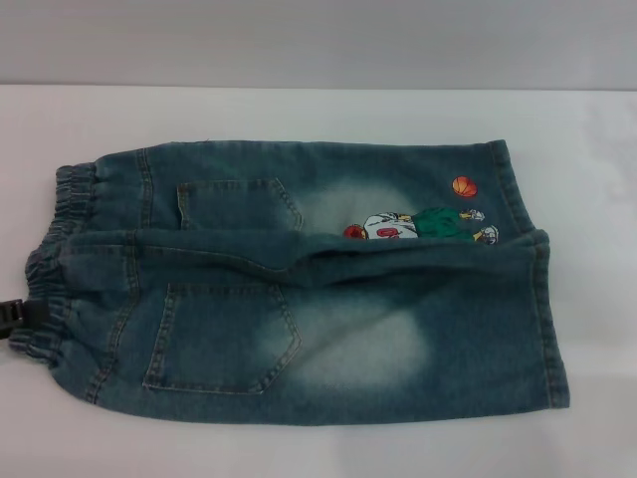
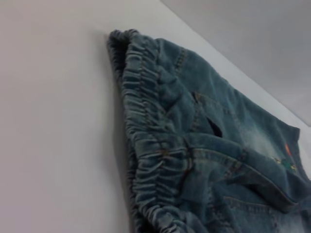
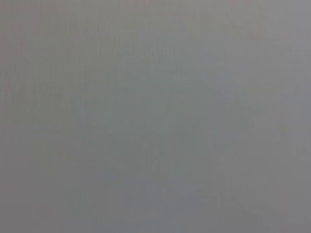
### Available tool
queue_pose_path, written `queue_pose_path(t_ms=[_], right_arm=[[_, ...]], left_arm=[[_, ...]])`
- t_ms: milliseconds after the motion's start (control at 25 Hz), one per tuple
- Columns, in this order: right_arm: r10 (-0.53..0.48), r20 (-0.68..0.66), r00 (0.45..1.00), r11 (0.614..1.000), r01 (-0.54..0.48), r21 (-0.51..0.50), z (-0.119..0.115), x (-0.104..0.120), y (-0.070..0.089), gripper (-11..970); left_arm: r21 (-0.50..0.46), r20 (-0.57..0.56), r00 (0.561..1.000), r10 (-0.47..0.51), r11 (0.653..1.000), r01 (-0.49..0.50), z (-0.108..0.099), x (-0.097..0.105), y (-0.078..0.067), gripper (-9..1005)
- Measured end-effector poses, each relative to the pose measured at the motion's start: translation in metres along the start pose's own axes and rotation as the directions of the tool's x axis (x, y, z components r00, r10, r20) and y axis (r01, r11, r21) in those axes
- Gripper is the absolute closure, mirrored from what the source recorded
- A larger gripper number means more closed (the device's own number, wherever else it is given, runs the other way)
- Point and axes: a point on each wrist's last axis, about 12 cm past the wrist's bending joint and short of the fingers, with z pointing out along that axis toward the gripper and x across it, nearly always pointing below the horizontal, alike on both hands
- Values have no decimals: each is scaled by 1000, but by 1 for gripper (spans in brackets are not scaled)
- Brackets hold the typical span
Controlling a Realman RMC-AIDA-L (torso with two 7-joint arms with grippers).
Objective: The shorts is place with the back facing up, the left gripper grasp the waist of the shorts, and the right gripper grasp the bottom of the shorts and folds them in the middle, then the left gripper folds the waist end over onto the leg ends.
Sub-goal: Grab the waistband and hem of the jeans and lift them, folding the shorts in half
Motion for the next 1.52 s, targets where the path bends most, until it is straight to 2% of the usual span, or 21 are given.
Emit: queue_pose_path(t_ms=[880,1280,1360,1520], right_arm=[[-2,2,1000,1000,2,3,-1,-1,-1,382],[1,-1,1000,1000,-1,5,-2,1,0,383],[2,-3,1000,1000,-2,6,-3,1,0,383],[3,-3,1000,1000,-3,13,-4,1,-1,383]], left_arm=[[-6,-69,997,25,1000,-26,9,4,-2,154],[-29,-54,998,37,999,-38,5,2,0,155],[-38,-46,998,46,998,-48,3,1,0,354],[-37,-57,997,57,998,-59,5,0,-2,545]])
